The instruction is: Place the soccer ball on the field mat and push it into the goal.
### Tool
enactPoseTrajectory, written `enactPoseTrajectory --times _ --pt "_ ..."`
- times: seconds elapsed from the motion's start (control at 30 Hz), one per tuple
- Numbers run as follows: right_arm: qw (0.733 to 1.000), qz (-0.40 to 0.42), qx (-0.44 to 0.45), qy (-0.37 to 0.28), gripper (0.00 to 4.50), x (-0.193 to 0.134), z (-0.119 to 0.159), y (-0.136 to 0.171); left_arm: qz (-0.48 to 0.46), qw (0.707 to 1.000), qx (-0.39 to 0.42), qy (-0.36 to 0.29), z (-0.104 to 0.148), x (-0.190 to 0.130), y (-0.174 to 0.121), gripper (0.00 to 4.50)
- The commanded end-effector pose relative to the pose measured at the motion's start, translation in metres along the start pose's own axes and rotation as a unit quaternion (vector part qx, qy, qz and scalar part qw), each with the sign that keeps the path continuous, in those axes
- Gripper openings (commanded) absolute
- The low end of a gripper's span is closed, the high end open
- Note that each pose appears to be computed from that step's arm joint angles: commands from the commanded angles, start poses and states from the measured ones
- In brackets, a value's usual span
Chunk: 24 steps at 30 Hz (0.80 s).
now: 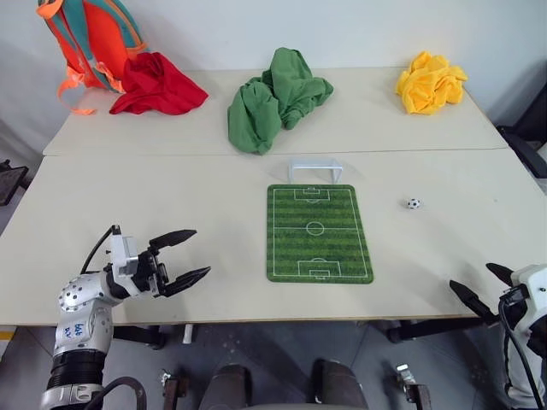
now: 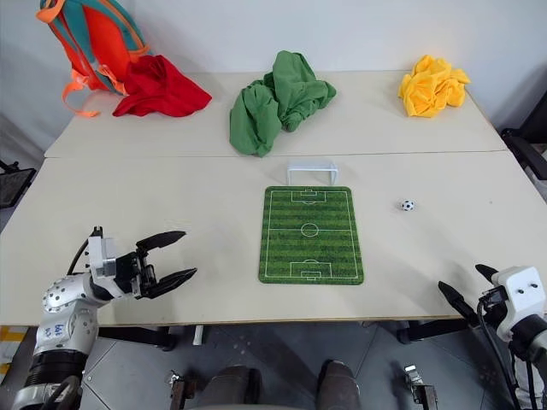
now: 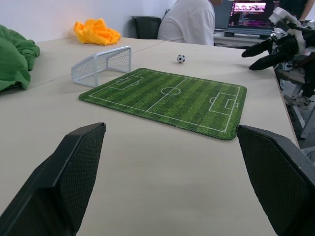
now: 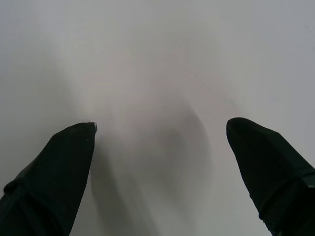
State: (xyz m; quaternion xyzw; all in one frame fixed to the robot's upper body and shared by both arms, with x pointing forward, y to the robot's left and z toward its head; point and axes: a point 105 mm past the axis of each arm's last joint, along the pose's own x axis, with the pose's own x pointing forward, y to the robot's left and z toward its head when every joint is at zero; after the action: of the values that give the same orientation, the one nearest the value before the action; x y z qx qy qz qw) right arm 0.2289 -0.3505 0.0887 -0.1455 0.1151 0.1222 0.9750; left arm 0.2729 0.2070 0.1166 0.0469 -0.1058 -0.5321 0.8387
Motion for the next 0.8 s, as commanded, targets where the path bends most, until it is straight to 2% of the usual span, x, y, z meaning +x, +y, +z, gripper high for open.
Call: enactPoseTrajectory --times 0.03,0.13,0.33,0.47,0.63,0.8 --pt "1.000 -0.017 -0.005 -0.020 4.45 -0.005 0.009 -0.006 0.009 1.000 0.004 0.011 0.004 -0.002 0.007 4.50" --pt "0.999 -0.023 0.004 -0.028 4.45 -0.005 0.013 -0.008 0.032 0.999 -0.007 0.007 0.007 -0.001 0.012 4.50" --pt "0.999 -0.017 0.008 -0.038 4.45 0.003 0.036 -0.014 0.020 1.000 -0.019 0.014 0.009 -0.004 0.010 4.50" --pt "0.997 -0.008 0.006 -0.082 4.45 0.031 0.083 -0.024 -0.018 1.000 -0.024 0.008 0.013 0.003 0.000 4.50" --pt "0.996 0.046 0.029 -0.065 4.45 0.069 0.098 -0.013 -0.036 0.999 -0.025 -0.002 0.018 0.014 -0.006 4.50" --pt "0.996 0.072 0.017 -0.055 4.45 0.107 0.104 -0.006 -0.040 0.999 -0.024 -0.004 0.019 0.018 -0.010 4.50"
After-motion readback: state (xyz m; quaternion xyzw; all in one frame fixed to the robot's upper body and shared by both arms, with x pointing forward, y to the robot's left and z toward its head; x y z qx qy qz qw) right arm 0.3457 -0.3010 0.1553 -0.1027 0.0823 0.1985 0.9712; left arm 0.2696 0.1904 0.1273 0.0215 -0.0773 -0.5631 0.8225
